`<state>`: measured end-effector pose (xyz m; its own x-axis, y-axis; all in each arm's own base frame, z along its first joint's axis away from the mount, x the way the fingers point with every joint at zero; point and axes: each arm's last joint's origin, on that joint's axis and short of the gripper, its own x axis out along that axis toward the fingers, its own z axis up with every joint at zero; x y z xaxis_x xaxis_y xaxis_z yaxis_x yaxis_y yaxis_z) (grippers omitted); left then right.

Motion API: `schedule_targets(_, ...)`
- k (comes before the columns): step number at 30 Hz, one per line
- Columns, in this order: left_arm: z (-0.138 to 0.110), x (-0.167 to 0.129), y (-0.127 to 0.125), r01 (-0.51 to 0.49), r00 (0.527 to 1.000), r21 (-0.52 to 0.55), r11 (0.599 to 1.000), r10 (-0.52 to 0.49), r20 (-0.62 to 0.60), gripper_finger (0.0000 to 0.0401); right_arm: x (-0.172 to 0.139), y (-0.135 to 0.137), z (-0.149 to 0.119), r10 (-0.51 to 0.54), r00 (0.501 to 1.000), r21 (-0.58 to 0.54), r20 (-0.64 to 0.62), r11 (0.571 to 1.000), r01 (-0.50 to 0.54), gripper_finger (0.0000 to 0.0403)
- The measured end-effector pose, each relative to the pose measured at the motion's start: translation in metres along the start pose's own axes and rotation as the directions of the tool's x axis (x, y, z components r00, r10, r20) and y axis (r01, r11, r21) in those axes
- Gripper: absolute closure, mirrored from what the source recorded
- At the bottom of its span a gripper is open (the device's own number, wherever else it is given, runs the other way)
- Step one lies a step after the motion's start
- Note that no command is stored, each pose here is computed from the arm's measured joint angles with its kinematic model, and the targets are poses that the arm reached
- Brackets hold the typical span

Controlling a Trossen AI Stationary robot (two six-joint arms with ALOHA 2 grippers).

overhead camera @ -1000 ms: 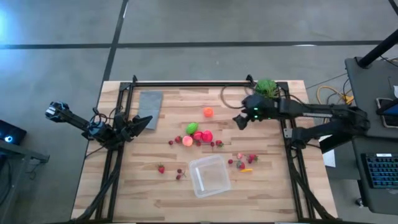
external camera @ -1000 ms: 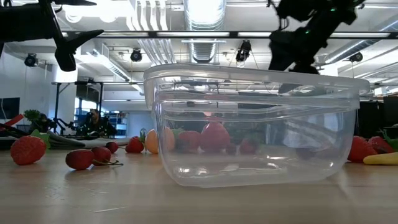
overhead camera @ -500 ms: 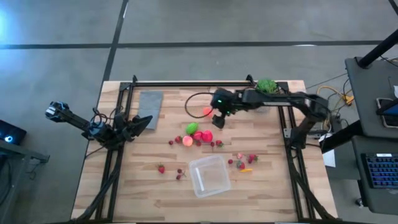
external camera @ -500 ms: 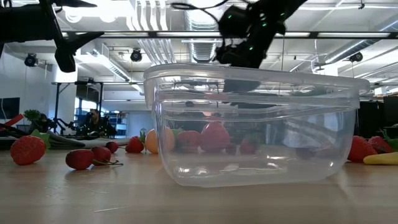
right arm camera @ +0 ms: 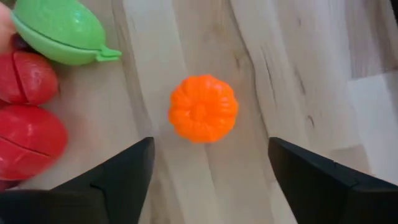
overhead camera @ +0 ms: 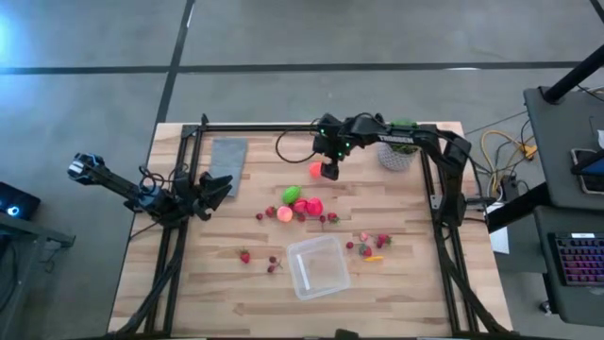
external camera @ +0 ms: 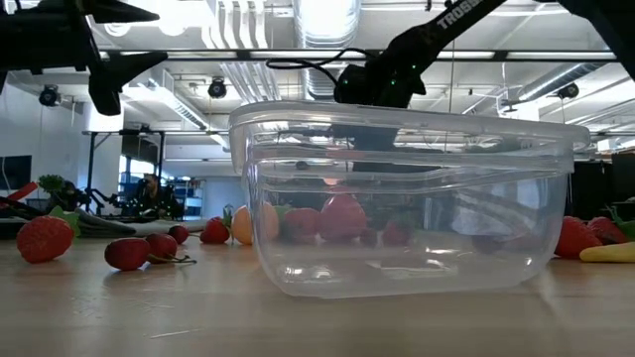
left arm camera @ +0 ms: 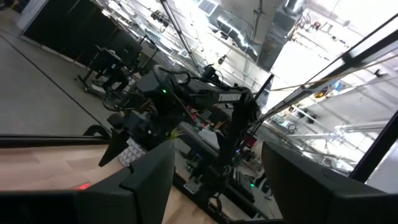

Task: Pick and placing Produce into tupperware
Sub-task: Put the orange pumpkin into the transparent bin

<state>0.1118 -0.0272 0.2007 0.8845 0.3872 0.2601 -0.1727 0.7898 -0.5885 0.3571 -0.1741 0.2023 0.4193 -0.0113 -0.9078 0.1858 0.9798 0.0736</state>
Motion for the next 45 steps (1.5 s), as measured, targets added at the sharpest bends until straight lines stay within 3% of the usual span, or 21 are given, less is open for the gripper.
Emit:
schedule_targets(5, -0.001, 0.000, 0.000, -0.007, 1.000, 0.006, 1.000, 0.007, -0.002, 0.0173, 0.007, -0.004, 0.003, 0.008, 1.000, -0.049, -0.012, 0.999, -0.009, 0.0148)
schedule_targets(9, -0.002, 0.000, 0.001, -0.031, 1.000, 0.015, 0.999, 0.031, -0.001, 0.0173, 0.020, -0.001, 0.003, -0.001, 0.999, -0.108, -0.044, 0.994, -0.003, 0.0162)
schedule_targets(12, -0.003, 0.001, 0.001, -0.036, 0.999, 0.021, 0.999, 0.036, -0.004, 0.0173, 0.028, -0.001, 0.002, -0.054, 0.996, -0.157, -0.071, 0.987, 0.042, 0.0157)
schedule_targets(27, -0.007, 0.002, 0.002, -0.046, 0.999, 0.044, 0.998, 0.047, -0.024, 0.0173, 0.043, -0.003, 0.007, -0.064, 0.998, -0.188, -0.024, 0.980, 0.058, 0.0104)
schedule_targets(31, -0.007, 0.002, 0.002, -0.045, 0.999, 0.041, 0.998, 0.046, -0.022, 0.0173, 0.053, -0.004, 0.004, -0.059, 0.997, -0.163, -0.050, 0.985, 0.050, 0.0101)
schedule_targets(45, -0.007, 0.002, 0.002, -0.044, 0.999, 0.037, 0.998, 0.045, -0.021, 0.0173, 0.054, -0.003, 0.013, -0.073, 0.997, -0.169, 0.038, 0.982, 0.079, 0.0102)
